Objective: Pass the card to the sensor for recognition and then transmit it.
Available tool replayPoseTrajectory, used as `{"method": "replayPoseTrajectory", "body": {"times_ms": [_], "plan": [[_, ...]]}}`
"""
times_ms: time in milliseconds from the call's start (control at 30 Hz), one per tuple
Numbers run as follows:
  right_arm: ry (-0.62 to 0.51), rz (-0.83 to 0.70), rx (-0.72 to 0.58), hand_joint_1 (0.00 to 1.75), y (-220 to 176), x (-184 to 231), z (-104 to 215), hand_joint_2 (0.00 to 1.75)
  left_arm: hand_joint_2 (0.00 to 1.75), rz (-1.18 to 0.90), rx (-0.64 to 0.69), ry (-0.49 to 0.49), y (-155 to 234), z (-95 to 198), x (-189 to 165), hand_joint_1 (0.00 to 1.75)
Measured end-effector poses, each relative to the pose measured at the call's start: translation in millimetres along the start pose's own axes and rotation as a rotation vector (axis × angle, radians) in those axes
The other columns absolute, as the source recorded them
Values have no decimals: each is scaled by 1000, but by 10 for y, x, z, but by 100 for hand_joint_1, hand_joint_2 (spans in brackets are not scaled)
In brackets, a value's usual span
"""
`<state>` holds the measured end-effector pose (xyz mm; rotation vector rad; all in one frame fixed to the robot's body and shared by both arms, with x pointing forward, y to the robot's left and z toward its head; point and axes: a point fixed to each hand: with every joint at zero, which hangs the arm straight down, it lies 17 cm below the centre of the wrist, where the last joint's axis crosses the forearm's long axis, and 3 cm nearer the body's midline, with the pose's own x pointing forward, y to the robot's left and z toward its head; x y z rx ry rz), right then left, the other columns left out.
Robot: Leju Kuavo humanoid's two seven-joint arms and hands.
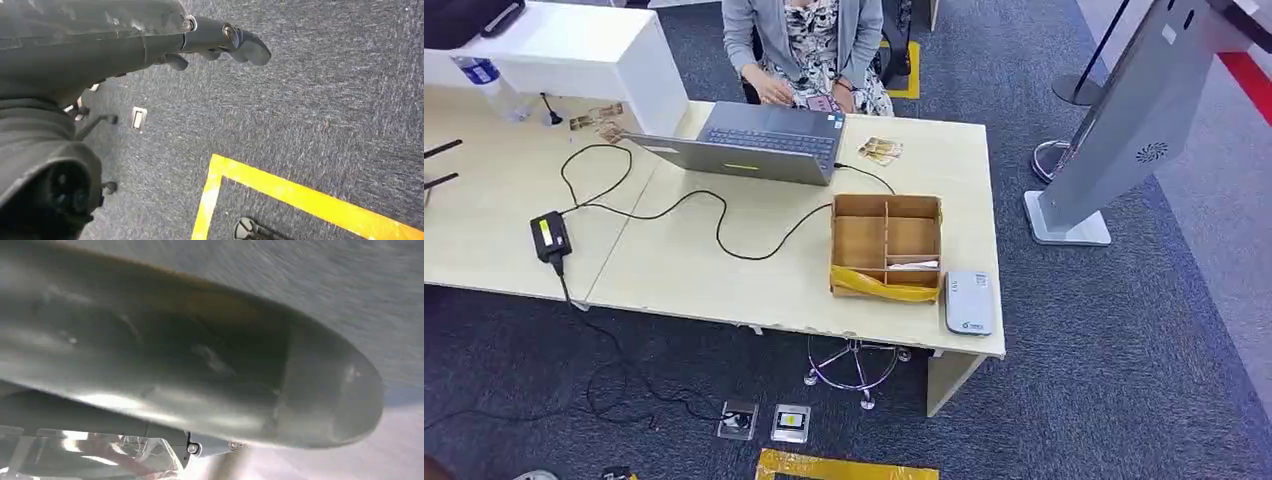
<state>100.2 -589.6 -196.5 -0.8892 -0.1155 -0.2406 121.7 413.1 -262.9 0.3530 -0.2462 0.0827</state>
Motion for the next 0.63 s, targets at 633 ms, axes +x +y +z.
{"method": "replayPoseTrajectory", "body": {"times_ms": [633], "plan": [[9,-153,415,0,1045,-92,491,0,0,13,35,-10,232,-42,54,0]]}}
